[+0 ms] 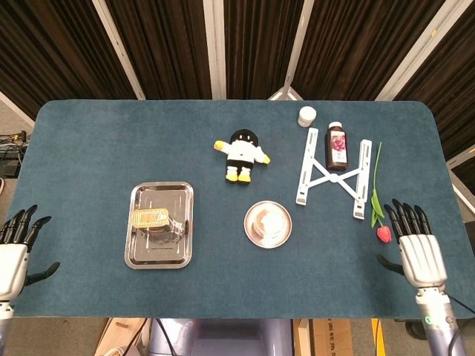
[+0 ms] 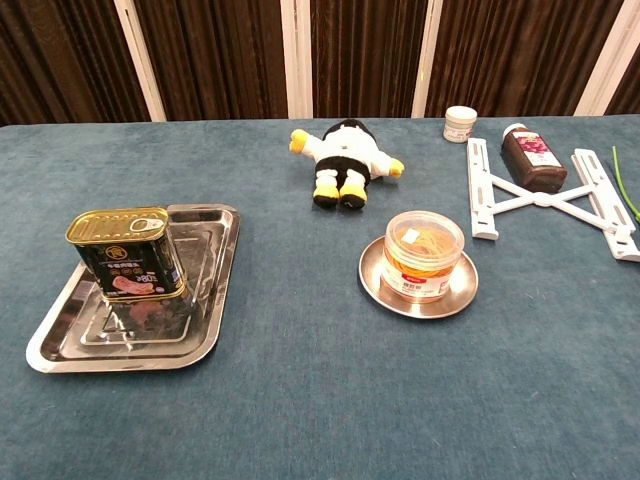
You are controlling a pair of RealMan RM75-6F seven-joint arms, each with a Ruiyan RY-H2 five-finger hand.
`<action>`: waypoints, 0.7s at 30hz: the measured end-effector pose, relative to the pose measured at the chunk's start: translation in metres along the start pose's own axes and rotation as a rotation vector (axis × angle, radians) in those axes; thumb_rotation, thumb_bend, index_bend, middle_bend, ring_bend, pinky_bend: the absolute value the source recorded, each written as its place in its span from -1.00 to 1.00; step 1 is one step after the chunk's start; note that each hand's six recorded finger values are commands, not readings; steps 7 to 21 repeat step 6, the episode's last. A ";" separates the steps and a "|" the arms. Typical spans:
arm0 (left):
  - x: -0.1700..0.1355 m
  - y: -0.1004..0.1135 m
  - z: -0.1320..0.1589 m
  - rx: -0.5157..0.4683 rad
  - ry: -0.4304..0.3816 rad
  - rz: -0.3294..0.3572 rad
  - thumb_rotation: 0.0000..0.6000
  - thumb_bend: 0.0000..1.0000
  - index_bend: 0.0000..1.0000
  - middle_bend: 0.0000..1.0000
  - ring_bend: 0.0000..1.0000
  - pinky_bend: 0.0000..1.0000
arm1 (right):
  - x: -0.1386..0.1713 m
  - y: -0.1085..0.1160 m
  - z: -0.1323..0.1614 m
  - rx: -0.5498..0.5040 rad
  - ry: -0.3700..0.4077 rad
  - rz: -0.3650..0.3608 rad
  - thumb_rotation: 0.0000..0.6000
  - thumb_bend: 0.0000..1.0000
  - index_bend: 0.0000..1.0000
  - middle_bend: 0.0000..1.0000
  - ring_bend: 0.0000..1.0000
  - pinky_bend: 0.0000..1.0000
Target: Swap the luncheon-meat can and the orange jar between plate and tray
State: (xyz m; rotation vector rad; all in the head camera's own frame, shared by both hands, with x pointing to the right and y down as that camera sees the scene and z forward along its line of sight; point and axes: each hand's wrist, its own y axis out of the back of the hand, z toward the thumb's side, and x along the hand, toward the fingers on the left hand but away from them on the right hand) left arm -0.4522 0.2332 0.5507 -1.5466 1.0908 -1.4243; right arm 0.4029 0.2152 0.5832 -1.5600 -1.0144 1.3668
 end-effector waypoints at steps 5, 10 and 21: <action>-0.003 -0.001 0.001 0.008 -0.013 -0.007 1.00 -0.60 -0.63 -1.00 -1.00 -0.80 | 0.008 0.011 -0.005 0.027 0.007 -0.021 1.00 -1.00 -1.00 -1.00 -1.00 -1.00; -0.003 -0.001 0.001 0.007 -0.015 -0.009 1.00 -0.60 -0.63 -1.00 -1.00 -0.80 | 0.008 0.011 -0.005 0.031 0.005 -0.023 1.00 -1.00 -1.00 -1.00 -1.00 -1.00; -0.003 -0.001 0.001 0.007 -0.015 -0.009 1.00 -0.60 -0.63 -1.00 -1.00 -0.80 | 0.008 0.011 -0.005 0.031 0.005 -0.023 1.00 -1.00 -1.00 -1.00 -1.00 -1.00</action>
